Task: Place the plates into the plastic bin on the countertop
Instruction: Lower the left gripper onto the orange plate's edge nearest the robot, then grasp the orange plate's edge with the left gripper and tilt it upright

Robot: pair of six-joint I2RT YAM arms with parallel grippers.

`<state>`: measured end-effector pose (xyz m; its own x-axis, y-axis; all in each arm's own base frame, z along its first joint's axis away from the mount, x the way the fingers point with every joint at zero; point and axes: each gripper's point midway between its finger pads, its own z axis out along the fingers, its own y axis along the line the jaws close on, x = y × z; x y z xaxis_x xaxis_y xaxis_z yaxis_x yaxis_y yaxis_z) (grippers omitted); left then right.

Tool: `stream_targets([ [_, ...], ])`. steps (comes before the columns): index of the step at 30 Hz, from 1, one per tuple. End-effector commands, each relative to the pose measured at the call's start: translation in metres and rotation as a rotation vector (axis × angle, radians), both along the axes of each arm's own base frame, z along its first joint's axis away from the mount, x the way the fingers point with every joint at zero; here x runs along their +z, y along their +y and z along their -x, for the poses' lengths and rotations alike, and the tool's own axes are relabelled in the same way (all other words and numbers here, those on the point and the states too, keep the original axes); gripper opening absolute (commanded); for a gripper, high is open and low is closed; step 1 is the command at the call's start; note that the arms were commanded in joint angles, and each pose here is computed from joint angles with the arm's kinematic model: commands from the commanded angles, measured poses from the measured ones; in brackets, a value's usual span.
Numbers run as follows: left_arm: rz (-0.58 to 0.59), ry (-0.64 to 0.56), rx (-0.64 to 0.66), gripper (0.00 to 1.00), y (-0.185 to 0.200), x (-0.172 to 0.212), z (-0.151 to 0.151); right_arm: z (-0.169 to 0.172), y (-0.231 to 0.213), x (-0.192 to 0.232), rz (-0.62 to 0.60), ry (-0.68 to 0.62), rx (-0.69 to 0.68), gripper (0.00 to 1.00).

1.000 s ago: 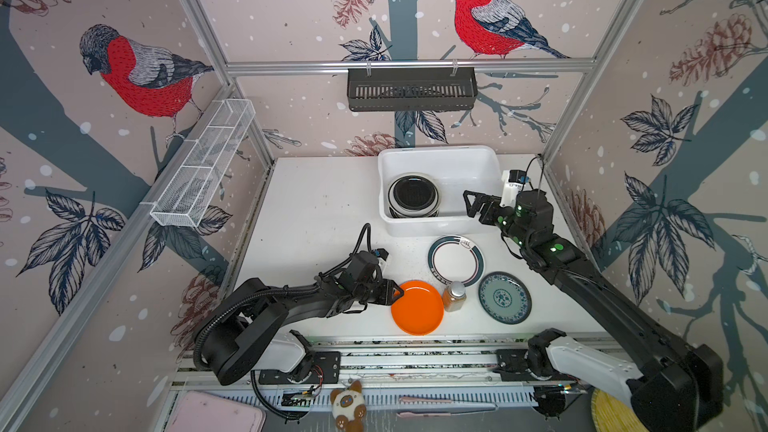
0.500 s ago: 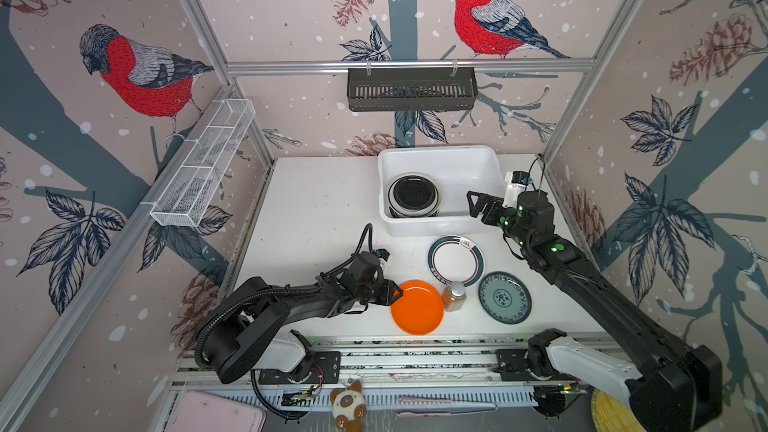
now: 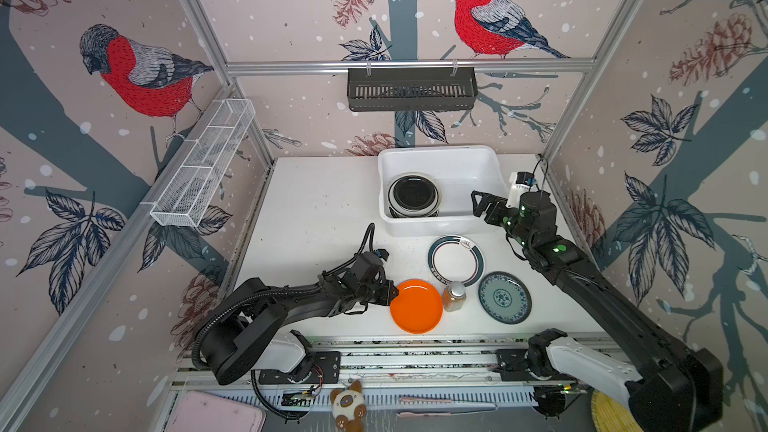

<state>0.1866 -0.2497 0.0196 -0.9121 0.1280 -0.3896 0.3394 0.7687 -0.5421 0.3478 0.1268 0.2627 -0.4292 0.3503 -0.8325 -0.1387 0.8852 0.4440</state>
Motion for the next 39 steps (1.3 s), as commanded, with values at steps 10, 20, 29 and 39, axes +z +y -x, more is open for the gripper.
stream_targets([
  [10, -0.145, 0.032, 0.055, 0.00, 0.027, -0.018, 0.006, -0.002, -0.005, -0.006, -0.014, 0.014, -0.027, 0.99],
  [20, -0.242, 0.009, 0.083, 0.00, 0.043, -0.020, 0.001, -0.002, -0.002, -0.006, -0.030, 0.010, -0.010, 0.99],
  [29, -0.244, -0.090, 0.173, 0.00, 0.055, 0.012, -0.017, -0.005, 0.010, -0.006, -0.040, 0.019, 0.049, 0.99],
  [39, -0.141, -0.288, 0.332, 0.00, 0.074, 0.079, -0.045, -0.007, 0.017, 0.000, -0.058, 0.011, 0.082, 0.99],
])
